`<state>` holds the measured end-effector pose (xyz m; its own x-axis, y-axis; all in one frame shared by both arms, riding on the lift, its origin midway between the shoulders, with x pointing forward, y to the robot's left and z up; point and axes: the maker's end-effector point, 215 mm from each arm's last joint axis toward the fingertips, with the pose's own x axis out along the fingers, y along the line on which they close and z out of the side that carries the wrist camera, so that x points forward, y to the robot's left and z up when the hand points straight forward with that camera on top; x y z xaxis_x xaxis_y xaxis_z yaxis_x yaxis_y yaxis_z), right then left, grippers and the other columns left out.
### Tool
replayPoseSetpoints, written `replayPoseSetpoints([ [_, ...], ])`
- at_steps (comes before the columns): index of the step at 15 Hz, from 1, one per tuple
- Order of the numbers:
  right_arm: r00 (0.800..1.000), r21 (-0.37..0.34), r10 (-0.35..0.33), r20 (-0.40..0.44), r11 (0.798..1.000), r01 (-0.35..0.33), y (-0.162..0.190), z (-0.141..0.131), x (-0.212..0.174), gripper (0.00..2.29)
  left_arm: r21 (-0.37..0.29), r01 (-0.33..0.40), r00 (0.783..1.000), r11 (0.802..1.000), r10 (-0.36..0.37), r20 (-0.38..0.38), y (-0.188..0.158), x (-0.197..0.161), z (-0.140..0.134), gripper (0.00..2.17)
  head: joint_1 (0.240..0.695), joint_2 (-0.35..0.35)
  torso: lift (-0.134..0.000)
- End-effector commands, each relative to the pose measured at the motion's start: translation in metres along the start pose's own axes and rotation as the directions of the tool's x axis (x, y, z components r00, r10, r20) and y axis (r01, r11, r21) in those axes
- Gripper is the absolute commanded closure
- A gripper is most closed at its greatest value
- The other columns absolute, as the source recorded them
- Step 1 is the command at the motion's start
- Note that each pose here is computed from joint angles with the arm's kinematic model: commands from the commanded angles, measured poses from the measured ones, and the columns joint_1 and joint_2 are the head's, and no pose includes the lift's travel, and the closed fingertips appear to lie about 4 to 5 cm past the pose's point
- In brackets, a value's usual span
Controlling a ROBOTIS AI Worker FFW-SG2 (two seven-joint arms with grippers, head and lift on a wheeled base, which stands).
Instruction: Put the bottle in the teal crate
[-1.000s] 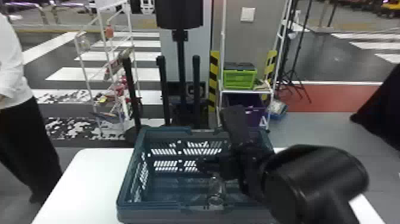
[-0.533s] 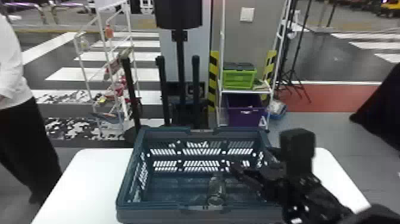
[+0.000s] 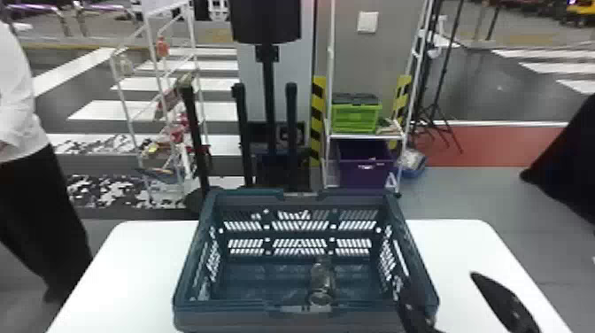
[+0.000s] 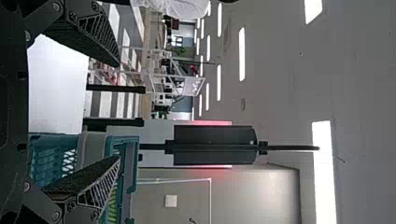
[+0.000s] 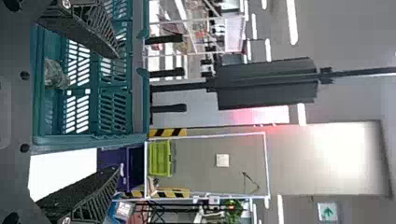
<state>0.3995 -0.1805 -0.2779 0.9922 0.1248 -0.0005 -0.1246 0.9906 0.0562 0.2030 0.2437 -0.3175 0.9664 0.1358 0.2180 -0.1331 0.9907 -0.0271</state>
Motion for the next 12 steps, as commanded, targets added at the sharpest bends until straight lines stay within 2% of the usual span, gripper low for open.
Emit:
replayPoseSetpoints([
  [1,0.999,0.025,-0.042,0.024,0.999,0.041,-0.012,-0.014,-0.03,0.05,-0.003,-0.004,1.0,1.0,0.004,0.004,0.0,0.002,0.001,0.19,0.499,0.0,0.0],
  [3,0.997,0.038,-0.08,0.016,0.996,0.079,-0.023,-0.03,-0.053,0.05,-0.003,-0.005,1.0,1.0,0.005,0.006,0.0,0.004,0.001,0.19,0.499,0.0,0.0],
  [5,0.992,0.055,-0.113,0.057,0.992,0.11,-0.029,-0.036,-0.077,0.05,-0.004,-0.01,1.0,1.0,0.01,0.006,0.001,0.006,0.0,0.19,0.499,0.0,0.0],
  [6,0.991,0.054,-0.115,0.067,0.992,0.111,-0.031,-0.04,-0.084,0.05,-0.005,-0.011,1.0,1.0,0.011,0.006,0.002,0.007,0.0,0.19,0.499,0.0,0.0],
  [8,0.995,0.016,-0.092,0.035,0.996,0.091,-0.025,-0.056,-0.094,0.05,-0.001,-0.011,1.0,1.0,0.011,0.003,0.001,0.009,-0.002,0.19,0.499,0.0,0.0],
  [12,0.998,-0.006,-0.07,-0.008,0.998,0.069,-0.025,-0.074,-0.111,0.05,-0.003,-0.014,1.0,1.0,0.014,0.005,0.002,0.01,-0.002,0.19,0.499,0.0,0.0],
])
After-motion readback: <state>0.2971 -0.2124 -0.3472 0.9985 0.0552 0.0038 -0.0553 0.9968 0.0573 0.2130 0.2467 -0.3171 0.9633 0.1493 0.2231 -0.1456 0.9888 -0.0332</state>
